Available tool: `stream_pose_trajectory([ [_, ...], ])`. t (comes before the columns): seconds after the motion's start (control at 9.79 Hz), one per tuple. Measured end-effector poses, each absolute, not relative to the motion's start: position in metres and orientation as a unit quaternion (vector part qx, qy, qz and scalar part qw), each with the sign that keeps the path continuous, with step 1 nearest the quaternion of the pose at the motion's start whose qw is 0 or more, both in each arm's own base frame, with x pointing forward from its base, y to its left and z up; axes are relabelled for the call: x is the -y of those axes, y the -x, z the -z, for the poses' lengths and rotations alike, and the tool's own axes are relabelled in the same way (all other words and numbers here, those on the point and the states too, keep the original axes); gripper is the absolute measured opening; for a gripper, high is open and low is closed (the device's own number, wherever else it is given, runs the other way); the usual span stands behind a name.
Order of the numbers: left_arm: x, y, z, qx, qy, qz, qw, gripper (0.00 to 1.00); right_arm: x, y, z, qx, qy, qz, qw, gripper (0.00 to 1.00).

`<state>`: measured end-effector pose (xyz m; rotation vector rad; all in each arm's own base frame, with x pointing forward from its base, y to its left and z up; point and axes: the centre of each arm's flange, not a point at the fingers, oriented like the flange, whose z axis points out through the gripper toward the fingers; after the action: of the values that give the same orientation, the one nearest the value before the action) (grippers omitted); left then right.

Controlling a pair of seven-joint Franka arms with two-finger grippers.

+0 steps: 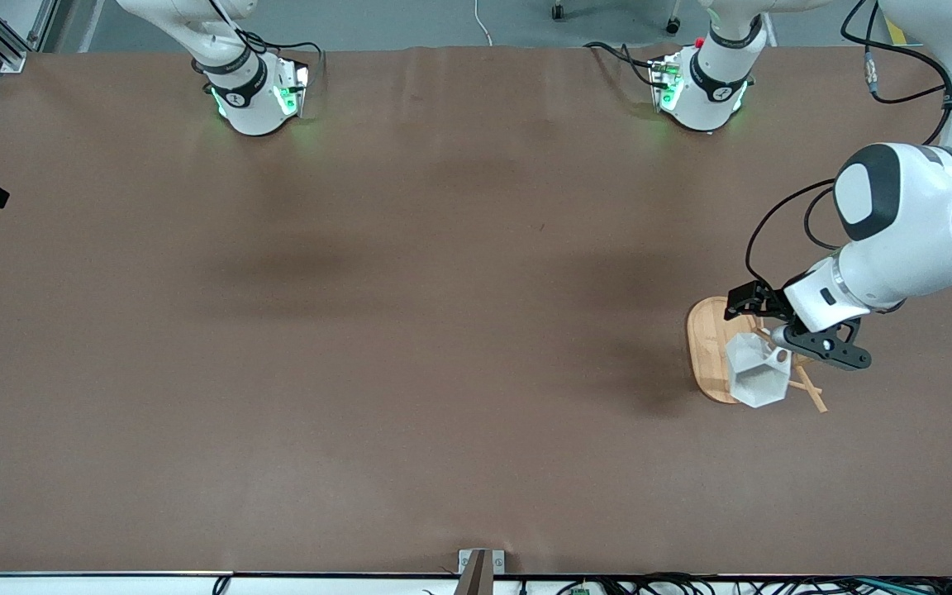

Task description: Hang cup on rack

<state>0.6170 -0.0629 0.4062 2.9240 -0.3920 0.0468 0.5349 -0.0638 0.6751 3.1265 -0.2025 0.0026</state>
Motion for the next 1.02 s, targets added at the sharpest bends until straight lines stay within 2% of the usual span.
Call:
stream_pose_trajectory([
  [0.31, 0.059, -0.597, -0.473, 0.083, -0.993, -0.007, 0.087, 1.0, 0.064, -0.535, -0.675, 0.065, -0.998, 0.0, 0.004, 1.0],
  [0.72, 0.057, -0.559, -0.589, 0.085, -0.996, -0.024, -0.016, 1.0, 0.064, -0.535, -0.674, 0.064, -0.998, 0.0, 0.004, 1.0],
  [1.02, 0.046, -0.553, -0.64, 0.073, -0.996, -0.044, -0.027, 1.0, 0.064, -0.535, -0.674, 0.064, -0.998, 0.0, 0.004, 1.0],
])
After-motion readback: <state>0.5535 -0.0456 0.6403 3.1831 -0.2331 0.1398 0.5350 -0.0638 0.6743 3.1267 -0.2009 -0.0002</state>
